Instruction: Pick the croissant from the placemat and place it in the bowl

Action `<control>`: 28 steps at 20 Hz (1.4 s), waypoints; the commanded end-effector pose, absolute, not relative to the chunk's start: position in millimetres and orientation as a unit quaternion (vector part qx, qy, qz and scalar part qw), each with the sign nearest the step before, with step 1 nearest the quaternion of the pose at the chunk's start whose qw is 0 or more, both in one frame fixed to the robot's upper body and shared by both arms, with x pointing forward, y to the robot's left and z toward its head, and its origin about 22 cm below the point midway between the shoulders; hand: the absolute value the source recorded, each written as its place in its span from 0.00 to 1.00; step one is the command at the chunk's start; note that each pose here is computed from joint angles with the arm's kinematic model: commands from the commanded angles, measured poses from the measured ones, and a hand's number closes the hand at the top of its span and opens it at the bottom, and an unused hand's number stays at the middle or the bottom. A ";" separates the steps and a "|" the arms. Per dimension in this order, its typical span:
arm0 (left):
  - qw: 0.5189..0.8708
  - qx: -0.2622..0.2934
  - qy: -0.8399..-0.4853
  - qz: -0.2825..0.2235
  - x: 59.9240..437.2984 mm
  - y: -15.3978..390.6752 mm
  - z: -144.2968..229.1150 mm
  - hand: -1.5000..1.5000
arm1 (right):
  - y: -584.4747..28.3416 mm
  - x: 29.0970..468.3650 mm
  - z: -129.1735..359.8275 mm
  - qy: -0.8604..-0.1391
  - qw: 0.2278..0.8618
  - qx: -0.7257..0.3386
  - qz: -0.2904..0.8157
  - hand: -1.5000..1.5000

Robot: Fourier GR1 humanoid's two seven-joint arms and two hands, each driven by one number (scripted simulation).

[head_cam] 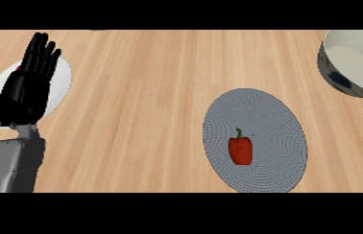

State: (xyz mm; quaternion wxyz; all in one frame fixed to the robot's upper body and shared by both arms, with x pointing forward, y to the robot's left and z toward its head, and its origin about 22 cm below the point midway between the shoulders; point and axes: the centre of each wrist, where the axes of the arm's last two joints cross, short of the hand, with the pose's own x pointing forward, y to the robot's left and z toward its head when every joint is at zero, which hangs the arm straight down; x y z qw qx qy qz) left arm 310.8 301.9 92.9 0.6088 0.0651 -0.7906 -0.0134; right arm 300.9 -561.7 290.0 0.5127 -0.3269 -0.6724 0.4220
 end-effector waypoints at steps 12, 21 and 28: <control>0.610 0.070 -0.789 -0.004 314.8 311.0 88.6 0.50 | -501.3 366.7 203.9 -0.656 0.513 -0.216 0.509 1.00; 0.613 0.074 -0.787 0.005 313.4 308.8 88.2 0.50 | -477.1 383.8 158.4 -0.627 0.611 -0.173 0.452 0.00; 0.609 0.066 -0.790 -0.017 312.2 300.3 92.6 0.50 | -475.7 385.9 157.8 -0.708 0.615 -0.108 0.331 0.00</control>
